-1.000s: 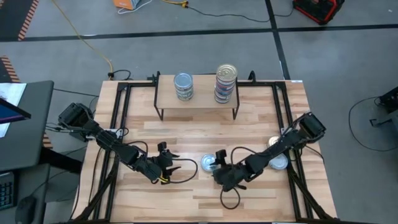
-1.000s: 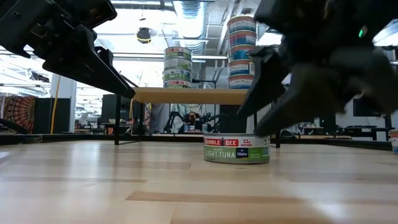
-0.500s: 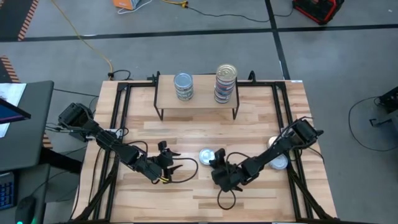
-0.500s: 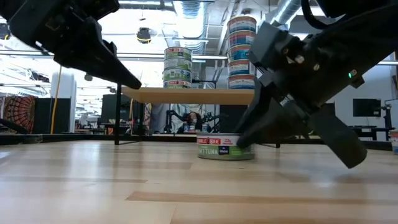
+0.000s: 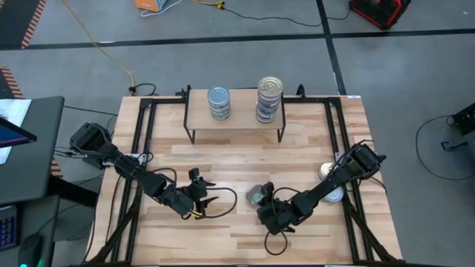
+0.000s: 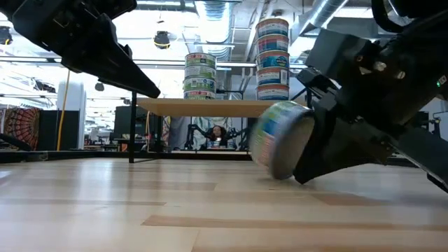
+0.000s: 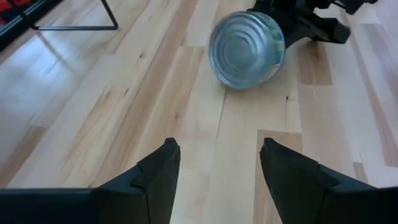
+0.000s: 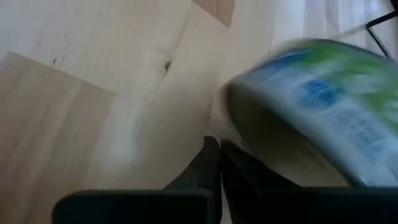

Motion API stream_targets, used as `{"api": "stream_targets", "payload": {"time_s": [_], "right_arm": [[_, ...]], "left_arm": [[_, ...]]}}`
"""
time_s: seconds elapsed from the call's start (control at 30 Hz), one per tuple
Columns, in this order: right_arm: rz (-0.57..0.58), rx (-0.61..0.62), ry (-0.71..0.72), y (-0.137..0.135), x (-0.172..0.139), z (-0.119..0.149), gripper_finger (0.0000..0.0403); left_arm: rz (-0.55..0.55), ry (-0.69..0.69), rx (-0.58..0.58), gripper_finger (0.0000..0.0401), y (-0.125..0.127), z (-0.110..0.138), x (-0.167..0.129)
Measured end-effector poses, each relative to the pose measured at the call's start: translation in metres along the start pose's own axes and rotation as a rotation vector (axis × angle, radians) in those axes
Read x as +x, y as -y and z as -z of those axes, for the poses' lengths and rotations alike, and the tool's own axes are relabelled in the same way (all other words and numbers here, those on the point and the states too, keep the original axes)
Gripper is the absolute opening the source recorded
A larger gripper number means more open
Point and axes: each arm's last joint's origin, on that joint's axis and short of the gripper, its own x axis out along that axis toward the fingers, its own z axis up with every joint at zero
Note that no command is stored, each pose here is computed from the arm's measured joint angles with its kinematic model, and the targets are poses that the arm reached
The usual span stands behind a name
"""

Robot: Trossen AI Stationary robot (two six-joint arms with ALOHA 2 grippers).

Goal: Stack canned seafood by type on shelf
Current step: Stack the green tuna can on top of the green tuna can on the shelf

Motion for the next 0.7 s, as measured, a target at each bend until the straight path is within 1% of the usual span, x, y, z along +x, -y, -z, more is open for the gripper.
{"api": "stream_targets", "payload": {"time_s": [0.13, 0.23, 0.33, 0.43, 0.5, 0.6, 0.7], "right_arm": [[0.009, 0.023, -0.018, 0.001, -0.001, -0.003, 0.0046], [0.011, 0.044, -0.02, 0.003, -0.005, -0.008, 0.0046], [-0.002, 0.089, 0.023, 0.011, -0.014, -0.023, 0.0049], [-0.052, 0.163, 0.071, 0.024, -0.021, -0.039, 0.0058], [-0.088, 0.189, 0.085, 0.032, -0.023, -0.044, 0.0066], [-0.098, 0.212, 0.09, 0.042, -0.027, -0.048, 0.008], [-0.098, 0.27, 0.041, 0.047, -0.028, -0.044, 0.0097]], "left_arm": [[0.008, -0.004, -0.01, 0.0212, 0.0, 0.0, 0.0], [0.037, -0.016, -0.017, 0.0212, 0.001, 0.0, 0.0], [0.089, -0.03, -0.024, 0.0212, 0.003, 0.0, 0.0], [0.144, -0.021, -0.042, 0.0212, 0.005, -0.002, 0.0], [0.155, -0.001, -0.033, 0.0212, 0.006, -0.004, 0.001], [0.17, 0.018, 0.01, 0.0212, 0.007, -0.006, 0.001], [0.214, 0.036, 0.023, 0.0212, 0.009, -0.01, 0.001]]}}
